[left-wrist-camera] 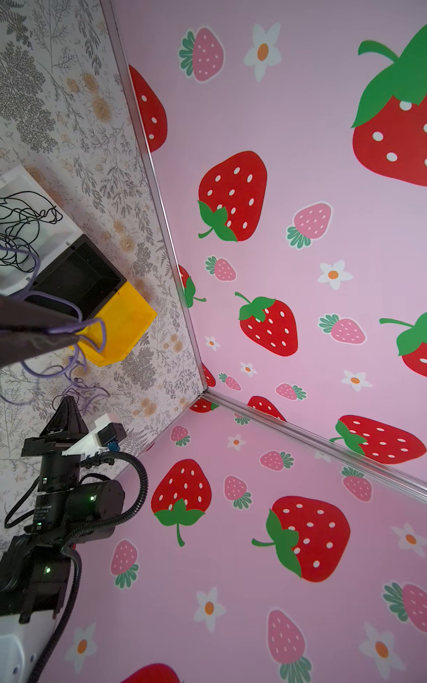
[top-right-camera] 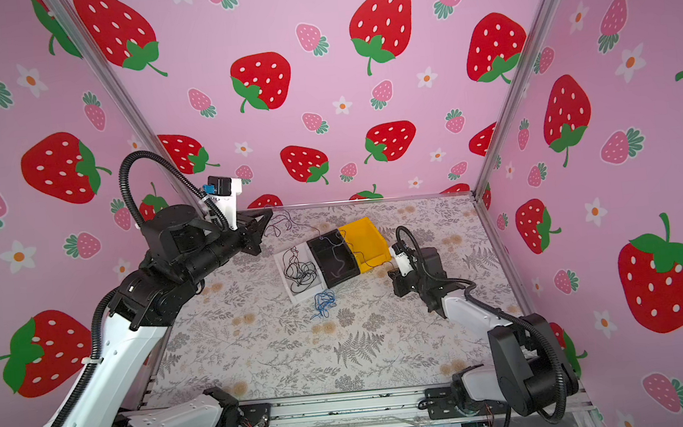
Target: Untangle the cables
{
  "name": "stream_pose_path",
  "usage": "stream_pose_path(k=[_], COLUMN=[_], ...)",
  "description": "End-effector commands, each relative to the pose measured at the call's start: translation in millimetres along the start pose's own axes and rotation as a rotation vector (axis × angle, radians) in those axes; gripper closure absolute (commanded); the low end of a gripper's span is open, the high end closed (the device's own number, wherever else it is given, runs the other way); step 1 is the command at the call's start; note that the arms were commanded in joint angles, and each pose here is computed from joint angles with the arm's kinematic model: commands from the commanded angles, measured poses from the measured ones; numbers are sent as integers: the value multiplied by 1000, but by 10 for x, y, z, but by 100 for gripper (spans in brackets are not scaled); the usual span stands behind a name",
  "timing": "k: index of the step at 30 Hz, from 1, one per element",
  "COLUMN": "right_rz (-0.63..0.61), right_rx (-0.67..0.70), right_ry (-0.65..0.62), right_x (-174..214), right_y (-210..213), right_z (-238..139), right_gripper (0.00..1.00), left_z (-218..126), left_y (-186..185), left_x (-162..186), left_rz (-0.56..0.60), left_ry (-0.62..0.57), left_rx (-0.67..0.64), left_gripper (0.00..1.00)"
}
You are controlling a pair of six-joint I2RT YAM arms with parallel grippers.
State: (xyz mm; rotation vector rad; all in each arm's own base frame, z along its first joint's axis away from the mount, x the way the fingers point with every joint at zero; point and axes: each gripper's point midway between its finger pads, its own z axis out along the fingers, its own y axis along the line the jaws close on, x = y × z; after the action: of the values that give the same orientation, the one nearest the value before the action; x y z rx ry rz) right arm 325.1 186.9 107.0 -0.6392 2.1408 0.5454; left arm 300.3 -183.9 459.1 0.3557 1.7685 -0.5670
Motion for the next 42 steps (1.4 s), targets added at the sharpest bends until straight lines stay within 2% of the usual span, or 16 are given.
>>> stream_pose_path(k=[1,5,14,21,26,32,42], right_rz=[-15,5,229,272,239,183,96], right_rx=[29,126,332,425,379,322,267], right_ry=[4,12,80,130,69,-83,-225], right_x=[-91,-79,231,364,165,-277,-895], right_y=[-77,-284,-1021,-1365,-1316,-1123,-782], right_z=[-32,-91,-261,-302,-318,-543,-955], right_gripper=[100,100,100,100,100,100,100], left_z=[-82,-68,-236,-245,-143,148,952], left_y=[-83,-60,96,198,101,-19,-159], left_x=[-113,-112,-278,-246,-184,-37,320], left_rz=[10,20,34,22,-3,-75,-109], left_ry=[-20,-14,-50,-38,-10,47,133], left_rx=[45,33,-25,-49,23,118,203], left_gripper=[100,100,100,100,100,100,100])
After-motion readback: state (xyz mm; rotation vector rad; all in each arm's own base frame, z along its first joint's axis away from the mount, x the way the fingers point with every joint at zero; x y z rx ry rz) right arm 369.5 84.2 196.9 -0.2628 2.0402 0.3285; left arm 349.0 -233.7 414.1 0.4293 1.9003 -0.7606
